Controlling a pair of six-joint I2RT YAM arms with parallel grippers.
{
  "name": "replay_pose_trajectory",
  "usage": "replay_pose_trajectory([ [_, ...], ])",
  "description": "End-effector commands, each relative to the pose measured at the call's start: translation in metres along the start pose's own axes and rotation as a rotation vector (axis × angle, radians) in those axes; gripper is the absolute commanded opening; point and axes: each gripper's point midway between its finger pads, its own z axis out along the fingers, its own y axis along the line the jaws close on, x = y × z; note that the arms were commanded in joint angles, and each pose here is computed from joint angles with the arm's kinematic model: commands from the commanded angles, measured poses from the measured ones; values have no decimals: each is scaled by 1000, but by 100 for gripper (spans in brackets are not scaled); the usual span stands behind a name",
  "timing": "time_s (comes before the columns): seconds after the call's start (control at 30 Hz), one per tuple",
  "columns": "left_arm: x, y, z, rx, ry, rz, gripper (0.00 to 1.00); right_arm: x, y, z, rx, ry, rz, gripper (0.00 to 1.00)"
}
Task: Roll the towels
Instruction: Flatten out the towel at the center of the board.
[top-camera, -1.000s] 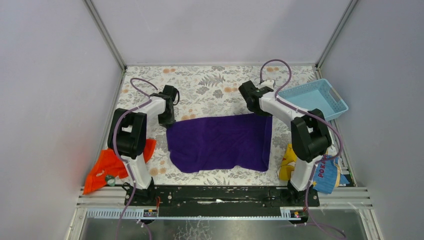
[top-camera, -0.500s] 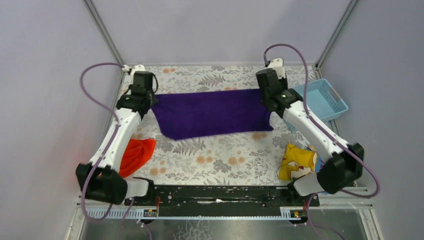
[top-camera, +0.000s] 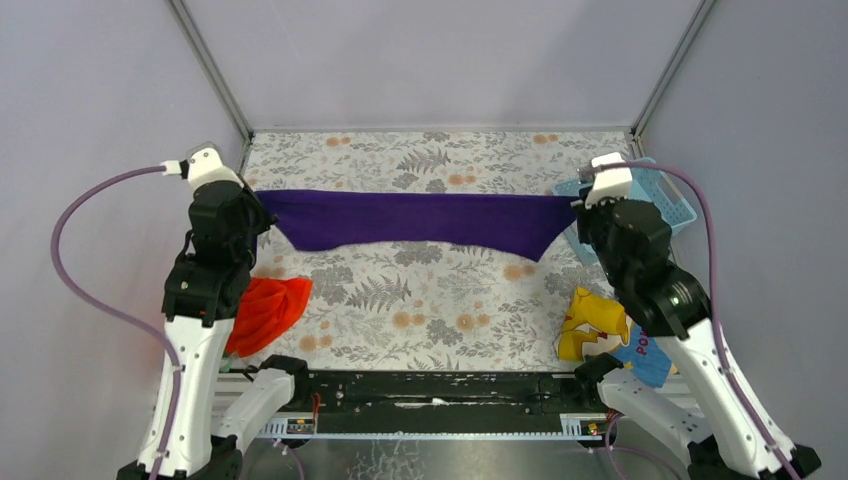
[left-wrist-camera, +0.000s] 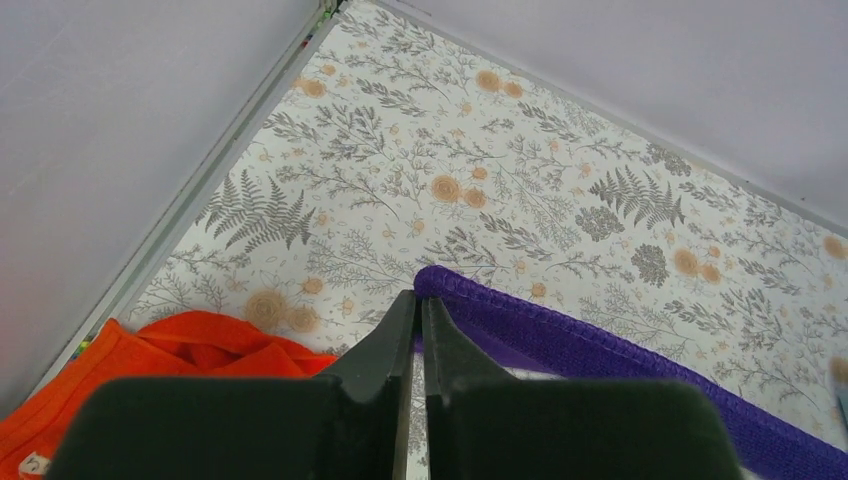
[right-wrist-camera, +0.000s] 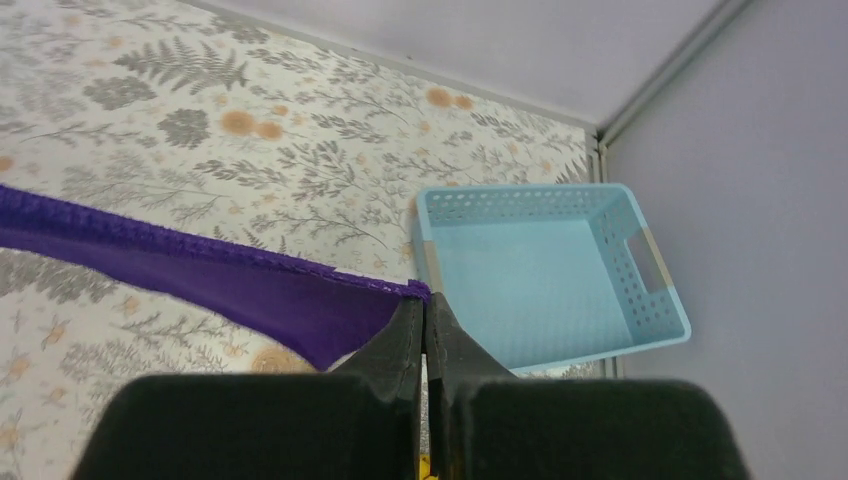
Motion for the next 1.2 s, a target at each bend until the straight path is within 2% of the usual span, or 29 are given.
replay_pose_trajectory([
  [0.0,1,24,-12,-89,4,30,0,4,5,-17,-98,-51,-86,0],
  [0.1,21,22,6,-106,63,59,0,16,10,-10,-106,-35,-123,0],
  [0.2,52,19,37,-128,149,107,0,37,17,15,-81,31,-179,0],
  [0.4,129,11,115,-190,358,210,0,105,48,94,-86,153,-332,0],
  [0.57,179,-5,185,-224,512,285,0,144,47,165,-31,221,-344,0],
  [0.67,189,-20,219,-208,531,292,0,160,42,200,-4,254,-392,0],
  [0.87,212,-33,269,-183,566,321,0,177,39,251,-16,236,-450,0],
  [1.17,228,-33,294,-158,589,297,0,189,31,286,-36,228,-535,0],
])
